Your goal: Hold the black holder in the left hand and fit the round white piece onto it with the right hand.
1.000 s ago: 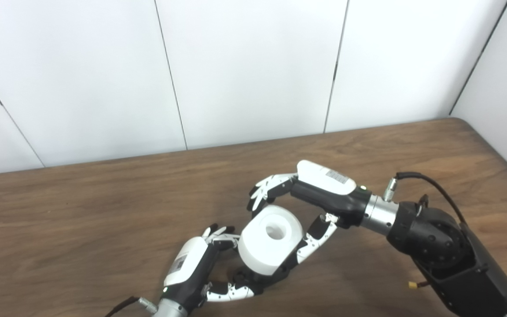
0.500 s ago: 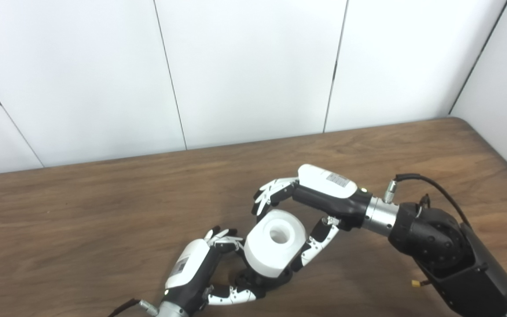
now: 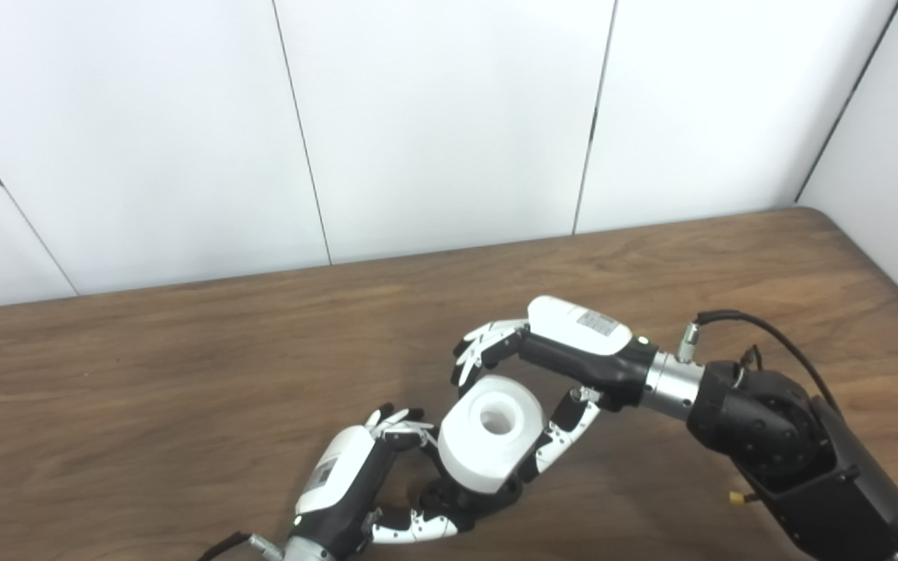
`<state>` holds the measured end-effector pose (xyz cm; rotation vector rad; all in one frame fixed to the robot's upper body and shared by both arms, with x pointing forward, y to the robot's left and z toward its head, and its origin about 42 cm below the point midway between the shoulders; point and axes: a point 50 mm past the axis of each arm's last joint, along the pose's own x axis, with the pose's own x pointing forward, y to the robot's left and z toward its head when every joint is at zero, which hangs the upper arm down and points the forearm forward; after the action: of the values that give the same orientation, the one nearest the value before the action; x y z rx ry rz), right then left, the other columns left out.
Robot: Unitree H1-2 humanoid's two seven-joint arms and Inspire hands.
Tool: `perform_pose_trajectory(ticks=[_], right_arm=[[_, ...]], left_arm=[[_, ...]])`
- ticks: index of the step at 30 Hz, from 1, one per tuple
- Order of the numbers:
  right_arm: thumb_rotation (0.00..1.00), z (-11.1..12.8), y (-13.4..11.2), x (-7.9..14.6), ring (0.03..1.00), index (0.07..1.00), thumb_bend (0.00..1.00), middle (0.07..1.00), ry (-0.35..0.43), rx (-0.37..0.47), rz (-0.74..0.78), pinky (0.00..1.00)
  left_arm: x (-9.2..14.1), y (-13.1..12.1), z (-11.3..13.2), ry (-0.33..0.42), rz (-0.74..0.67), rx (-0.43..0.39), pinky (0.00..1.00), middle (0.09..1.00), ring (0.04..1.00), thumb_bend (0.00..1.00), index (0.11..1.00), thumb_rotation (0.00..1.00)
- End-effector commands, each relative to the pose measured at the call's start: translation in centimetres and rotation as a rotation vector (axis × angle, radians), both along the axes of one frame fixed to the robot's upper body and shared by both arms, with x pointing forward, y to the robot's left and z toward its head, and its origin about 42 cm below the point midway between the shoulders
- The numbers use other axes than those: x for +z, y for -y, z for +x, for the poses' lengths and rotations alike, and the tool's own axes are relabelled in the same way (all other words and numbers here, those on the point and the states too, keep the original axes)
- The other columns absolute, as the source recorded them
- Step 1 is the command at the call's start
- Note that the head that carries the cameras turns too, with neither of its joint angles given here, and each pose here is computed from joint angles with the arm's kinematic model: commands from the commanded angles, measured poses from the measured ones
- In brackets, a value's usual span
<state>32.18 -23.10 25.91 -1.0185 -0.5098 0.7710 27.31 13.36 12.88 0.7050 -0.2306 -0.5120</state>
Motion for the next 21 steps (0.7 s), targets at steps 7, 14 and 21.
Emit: perform_pose_trajectory(ticks=[7, 14, 21], right_arm=[[0.14, -0.3, 0.0, 0.7, 0.810, 0.481, 0.52, 0.700, 0.039, 0.036, 0.017, 0.65], [0.14, -0.7, -0.1, 0.3, 0.816, 0.481, 0.52, 0.704, 0.020, 0.050, 0.026, 0.67], [0.14, -0.8, -0.2, -0.2, 0.809, 0.481, 0.52, 0.705, 0.016, 0.047, 0.023, 0.66]], left_arm=[[1.5, 0.7, 0.5, 0.061, -0.029, -0.011, 1.00, 0.754, 0.910, 0.52, 0.484, 0.06], [1.4, 0.6, 0.7, 0.058, -0.031, -0.010, 1.00, 0.754, 0.914, 0.52, 0.484, 0.06], [1.5, 0.7, 0.6, 0.061, -0.029, -0.012, 1.00, 0.754, 0.912, 0.52, 0.484, 0.06]])
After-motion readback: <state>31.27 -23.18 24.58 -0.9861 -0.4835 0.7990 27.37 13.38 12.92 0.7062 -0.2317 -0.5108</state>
